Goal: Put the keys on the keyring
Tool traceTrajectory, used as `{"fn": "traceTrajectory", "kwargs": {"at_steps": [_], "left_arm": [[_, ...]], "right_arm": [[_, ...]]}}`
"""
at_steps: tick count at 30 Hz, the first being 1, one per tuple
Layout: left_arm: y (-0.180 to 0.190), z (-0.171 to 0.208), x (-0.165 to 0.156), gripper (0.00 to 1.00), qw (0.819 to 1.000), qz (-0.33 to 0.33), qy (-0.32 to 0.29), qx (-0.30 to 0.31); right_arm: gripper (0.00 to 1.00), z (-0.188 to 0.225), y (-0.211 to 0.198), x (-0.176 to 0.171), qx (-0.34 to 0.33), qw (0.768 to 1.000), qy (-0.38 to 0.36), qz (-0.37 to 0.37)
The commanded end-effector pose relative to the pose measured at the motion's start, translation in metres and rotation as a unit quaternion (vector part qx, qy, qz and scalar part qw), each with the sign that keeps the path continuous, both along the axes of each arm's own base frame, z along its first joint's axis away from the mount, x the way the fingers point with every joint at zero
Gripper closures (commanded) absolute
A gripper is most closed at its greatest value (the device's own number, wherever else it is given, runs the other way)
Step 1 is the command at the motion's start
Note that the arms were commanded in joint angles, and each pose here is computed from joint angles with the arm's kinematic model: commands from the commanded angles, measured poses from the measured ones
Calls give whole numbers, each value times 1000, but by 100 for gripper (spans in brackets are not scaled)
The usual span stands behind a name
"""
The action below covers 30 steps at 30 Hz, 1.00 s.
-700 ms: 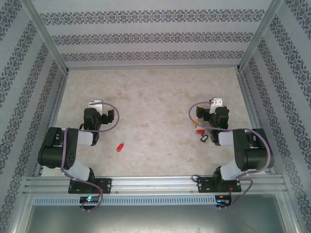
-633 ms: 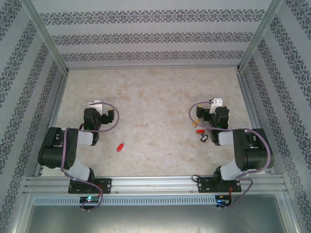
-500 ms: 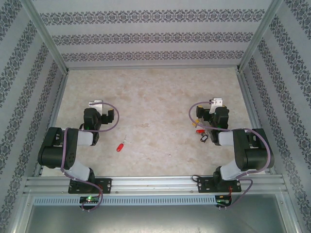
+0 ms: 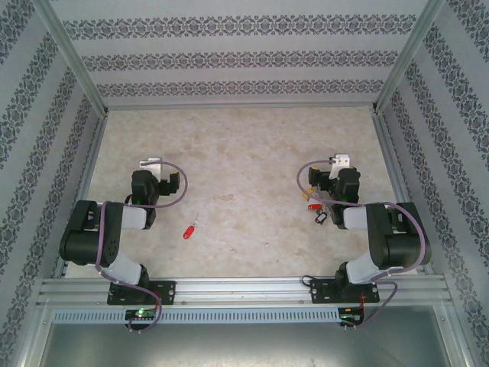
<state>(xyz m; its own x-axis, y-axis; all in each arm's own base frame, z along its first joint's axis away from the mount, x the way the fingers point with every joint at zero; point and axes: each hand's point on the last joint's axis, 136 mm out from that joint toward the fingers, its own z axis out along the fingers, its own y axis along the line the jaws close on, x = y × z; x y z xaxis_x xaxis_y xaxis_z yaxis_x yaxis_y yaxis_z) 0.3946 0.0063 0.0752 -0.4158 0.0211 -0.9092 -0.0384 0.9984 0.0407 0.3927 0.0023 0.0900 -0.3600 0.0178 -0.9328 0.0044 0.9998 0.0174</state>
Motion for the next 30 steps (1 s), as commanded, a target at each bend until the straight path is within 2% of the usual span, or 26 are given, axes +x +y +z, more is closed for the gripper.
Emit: {"fn": "traceTrajectory", "kwargs": {"at_steps": [1,5,8,11,13,14,15,16,17,18,19,20,22,23,26,30], "left_arm": [[3,8,5,1,1000,5,-11,-14],[2,21,5,1,1000,3,-12,-10],[7,62,-9,1,999,31,-34,-4],[5,109,-27,1,994,39,-93,-51],[11,129,-37,1,987,74,-97,-100],[21,134,-42,1,982,113,-93,-122],[43,128,-51,1,960,205,-92,-169],[65,113,-68,1,926,306,-71,-210],[81,101,-84,1,904,369,-44,-212],[80,97,-81,1,914,356,-31,-192],[72,96,-72,1,931,319,-27,-175],[66,93,-64,1,940,295,-24,-173],[58,86,-54,1,942,278,-4,-187],[57,79,-52,1,938,288,21,-193],[36,64,-42,1,946,252,107,-173],[-3,66,-28,1,977,157,86,-117]], "right_arm": [[2,18,-7,5,6,999,-26,-24],[2,47,-52,-15,-25,980,-23,-194],[2,71,-57,-28,-4,974,16,-228],[2,89,-60,-43,80,958,25,-274],[2,80,-65,-70,180,919,63,-344],[2,73,-66,-81,214,903,76,-364],[2,66,-63,-88,248,890,78,-374],[2,58,-62,-95,278,874,81,-391],[2,49,-62,-105,311,850,86,-416],[2,42,-60,-112,333,833,95,-432],[2,40,-58,-115,342,825,104,-438],[2,38,-54,-118,342,821,118,-442],[2,38,-46,-119,327,823,156,-438],[2,36,-41,-120,319,821,181,-437],[5,25,-19,-115,308,822,243,-412],[19,9,-3,-110,297,816,304,-392]]}}
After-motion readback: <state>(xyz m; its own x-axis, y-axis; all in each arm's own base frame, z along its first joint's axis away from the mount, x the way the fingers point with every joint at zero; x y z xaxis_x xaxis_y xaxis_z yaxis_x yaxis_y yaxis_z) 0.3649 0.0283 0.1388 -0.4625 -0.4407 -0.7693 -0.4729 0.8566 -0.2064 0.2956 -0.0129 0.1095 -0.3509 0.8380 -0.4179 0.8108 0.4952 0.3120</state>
